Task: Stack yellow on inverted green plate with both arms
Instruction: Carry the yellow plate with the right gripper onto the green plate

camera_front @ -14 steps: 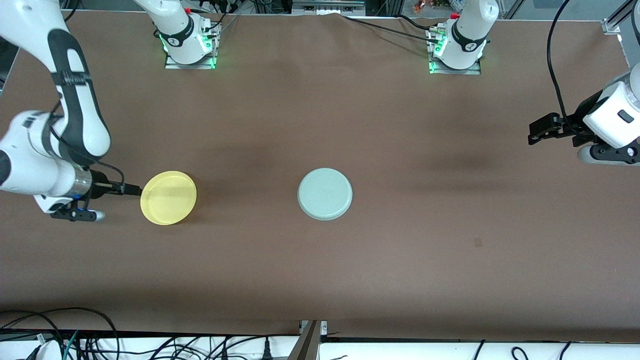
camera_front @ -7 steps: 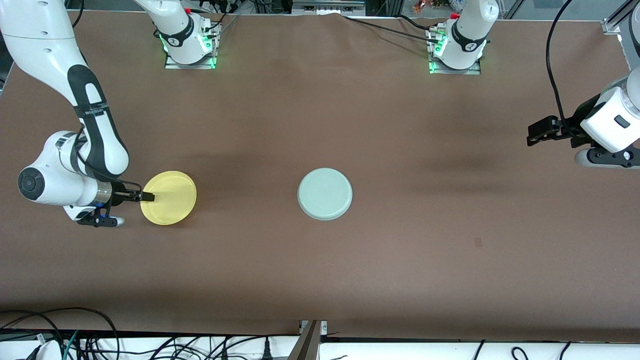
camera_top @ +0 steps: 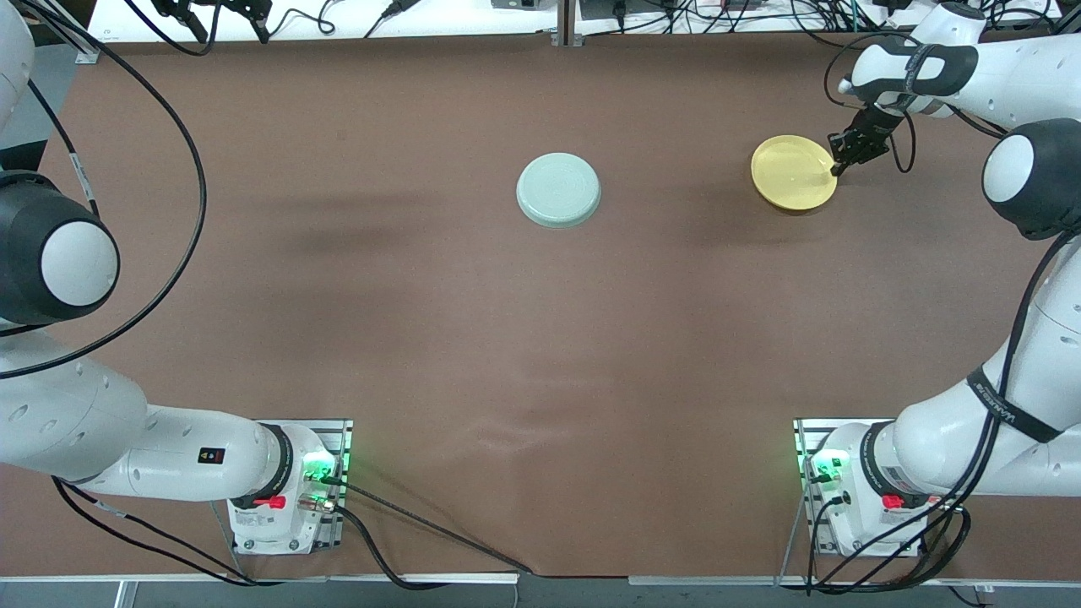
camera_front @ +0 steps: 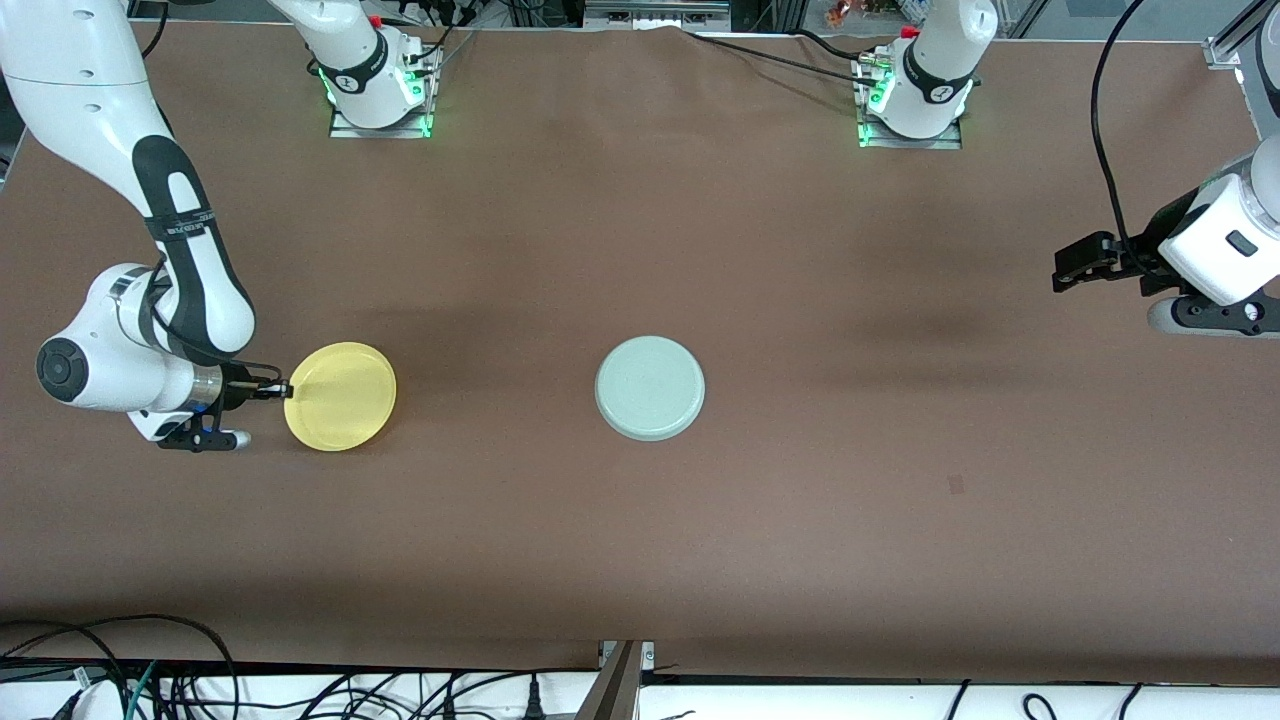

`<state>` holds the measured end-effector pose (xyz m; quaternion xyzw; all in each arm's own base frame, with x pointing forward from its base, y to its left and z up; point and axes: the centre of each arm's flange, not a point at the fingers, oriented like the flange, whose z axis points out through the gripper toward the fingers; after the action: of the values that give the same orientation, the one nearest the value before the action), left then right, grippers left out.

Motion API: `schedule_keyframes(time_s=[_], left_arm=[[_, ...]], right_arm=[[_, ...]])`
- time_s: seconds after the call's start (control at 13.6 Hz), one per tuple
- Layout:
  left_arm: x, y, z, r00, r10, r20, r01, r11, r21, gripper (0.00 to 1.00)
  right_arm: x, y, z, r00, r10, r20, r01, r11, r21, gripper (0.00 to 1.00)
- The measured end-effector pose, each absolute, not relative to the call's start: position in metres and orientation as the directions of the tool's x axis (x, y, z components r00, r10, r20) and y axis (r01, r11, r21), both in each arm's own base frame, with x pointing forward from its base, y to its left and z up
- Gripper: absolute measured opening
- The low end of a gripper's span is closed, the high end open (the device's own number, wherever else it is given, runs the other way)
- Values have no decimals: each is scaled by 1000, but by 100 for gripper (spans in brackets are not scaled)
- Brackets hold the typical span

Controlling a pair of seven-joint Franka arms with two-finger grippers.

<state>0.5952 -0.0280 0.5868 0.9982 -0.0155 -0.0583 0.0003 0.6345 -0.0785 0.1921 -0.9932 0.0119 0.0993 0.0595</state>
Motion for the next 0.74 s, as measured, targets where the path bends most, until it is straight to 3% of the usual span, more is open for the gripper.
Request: schedule_keyframes(time_s=[0.22,0.37,0.52,0.74], left_arm=[[595,-28,586,993,-31,-117,-31,-1000,2,100],[596,-28,586,993,-31,-118,-31,-1000,2,100],[596,-28,586,992,-31,-118,-31,-1000,2,100],[596,-28,585,992,-31,-119,-31,-1000,2,100]], right_arm=[[638,-67,201,976,12,-220,-19,-990,-137,2],[648,-45,225,971,18,-237,-33,-977,-208,2],[657,-11,256,963,-9,-271,-96,-946,-309,2],[670,58,292,948,-97,-303,-205,-914,-349,2]])
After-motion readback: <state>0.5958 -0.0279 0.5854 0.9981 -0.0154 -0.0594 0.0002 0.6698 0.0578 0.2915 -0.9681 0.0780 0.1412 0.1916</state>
